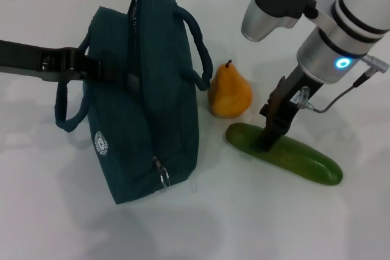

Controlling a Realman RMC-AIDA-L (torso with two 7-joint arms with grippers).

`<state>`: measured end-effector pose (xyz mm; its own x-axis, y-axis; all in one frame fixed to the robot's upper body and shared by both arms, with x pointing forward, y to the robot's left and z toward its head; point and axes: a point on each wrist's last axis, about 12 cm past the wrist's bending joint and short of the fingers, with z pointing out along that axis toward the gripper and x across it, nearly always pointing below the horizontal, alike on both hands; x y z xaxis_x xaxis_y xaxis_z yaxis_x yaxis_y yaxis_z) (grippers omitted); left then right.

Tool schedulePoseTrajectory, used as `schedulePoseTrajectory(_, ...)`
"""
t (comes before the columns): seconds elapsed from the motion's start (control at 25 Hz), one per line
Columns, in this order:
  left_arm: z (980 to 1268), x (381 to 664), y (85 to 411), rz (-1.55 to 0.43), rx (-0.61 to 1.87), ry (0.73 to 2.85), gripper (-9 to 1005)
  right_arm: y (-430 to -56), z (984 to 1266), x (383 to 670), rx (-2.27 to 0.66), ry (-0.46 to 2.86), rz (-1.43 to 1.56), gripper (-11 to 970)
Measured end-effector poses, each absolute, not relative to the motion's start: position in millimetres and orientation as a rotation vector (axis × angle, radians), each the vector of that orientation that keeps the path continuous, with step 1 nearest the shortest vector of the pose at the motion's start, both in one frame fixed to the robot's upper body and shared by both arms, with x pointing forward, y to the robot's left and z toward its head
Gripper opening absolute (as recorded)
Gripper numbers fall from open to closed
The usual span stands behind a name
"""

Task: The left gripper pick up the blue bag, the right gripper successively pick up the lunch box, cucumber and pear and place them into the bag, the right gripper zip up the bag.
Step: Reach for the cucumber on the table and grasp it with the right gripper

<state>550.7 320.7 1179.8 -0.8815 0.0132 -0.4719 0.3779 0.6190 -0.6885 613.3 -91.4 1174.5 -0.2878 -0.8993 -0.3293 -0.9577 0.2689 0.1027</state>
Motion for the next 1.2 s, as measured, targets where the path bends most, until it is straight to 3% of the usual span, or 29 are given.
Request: schedulePoseTrajectory(1.2,1179,551,320,-1.169,0.316,2.417,36,-85,1152,611,-1.741,2.348,0.411,829)
